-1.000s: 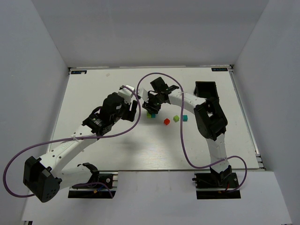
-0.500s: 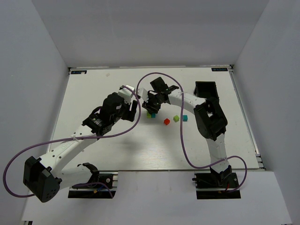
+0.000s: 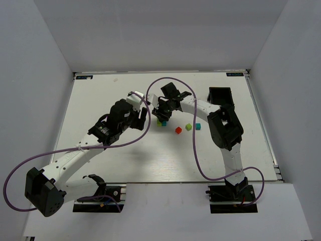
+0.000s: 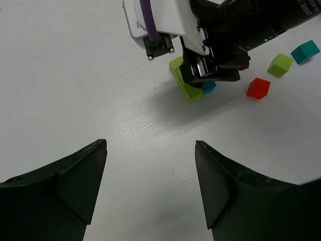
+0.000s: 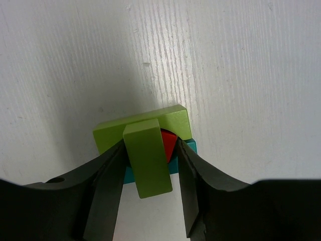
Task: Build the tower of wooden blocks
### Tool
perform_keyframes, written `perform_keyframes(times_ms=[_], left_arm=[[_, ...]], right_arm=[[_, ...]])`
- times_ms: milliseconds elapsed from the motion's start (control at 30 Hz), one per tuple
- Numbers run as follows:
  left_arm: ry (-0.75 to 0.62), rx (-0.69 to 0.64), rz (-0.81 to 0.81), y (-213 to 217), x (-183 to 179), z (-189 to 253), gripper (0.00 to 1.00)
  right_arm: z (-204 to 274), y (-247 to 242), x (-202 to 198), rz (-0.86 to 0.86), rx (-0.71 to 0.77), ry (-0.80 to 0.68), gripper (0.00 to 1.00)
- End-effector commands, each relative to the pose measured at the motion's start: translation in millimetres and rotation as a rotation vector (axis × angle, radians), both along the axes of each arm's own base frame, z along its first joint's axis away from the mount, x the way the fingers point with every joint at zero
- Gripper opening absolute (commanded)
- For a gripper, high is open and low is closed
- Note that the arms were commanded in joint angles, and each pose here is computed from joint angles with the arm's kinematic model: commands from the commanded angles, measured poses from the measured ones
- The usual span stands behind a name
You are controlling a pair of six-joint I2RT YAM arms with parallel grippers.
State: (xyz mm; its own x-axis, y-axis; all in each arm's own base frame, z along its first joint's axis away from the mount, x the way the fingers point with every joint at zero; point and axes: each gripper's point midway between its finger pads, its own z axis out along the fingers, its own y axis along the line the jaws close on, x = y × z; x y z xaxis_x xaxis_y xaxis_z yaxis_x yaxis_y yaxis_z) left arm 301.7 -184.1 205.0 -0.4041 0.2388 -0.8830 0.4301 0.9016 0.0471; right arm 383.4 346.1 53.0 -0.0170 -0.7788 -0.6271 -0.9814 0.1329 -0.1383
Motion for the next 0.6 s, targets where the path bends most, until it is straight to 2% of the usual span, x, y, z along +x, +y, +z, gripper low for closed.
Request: perform_keyframes(times_ms=[0, 267, 400, 567], left_arm=[[-0.019, -0.016, -0.004, 1.9, -1.7, 6.2, 0.81], [-0.019, -0.016, -0.004, 1.9, -1.7, 6.2, 0.81], [-0.019, -0.016, -0.004, 1.9, -1.7, 6.2, 0.81], [-0.019, -0.016, -0.004, 1.9, -1.7, 6.2, 0.81]], right_arm=[[0.1, 3.0, 1.1, -0.008, 0.013, -0.009, 0.50], [-0.2, 3.3, 0.6, -0.008, 0.016, -0.006, 0.50], [2.4, 3.5, -0.8, 0.004, 0.020, -0.009, 0.71], [9.5, 4.1, -1.4, 0.009, 0.042, -0.027, 0.75]])
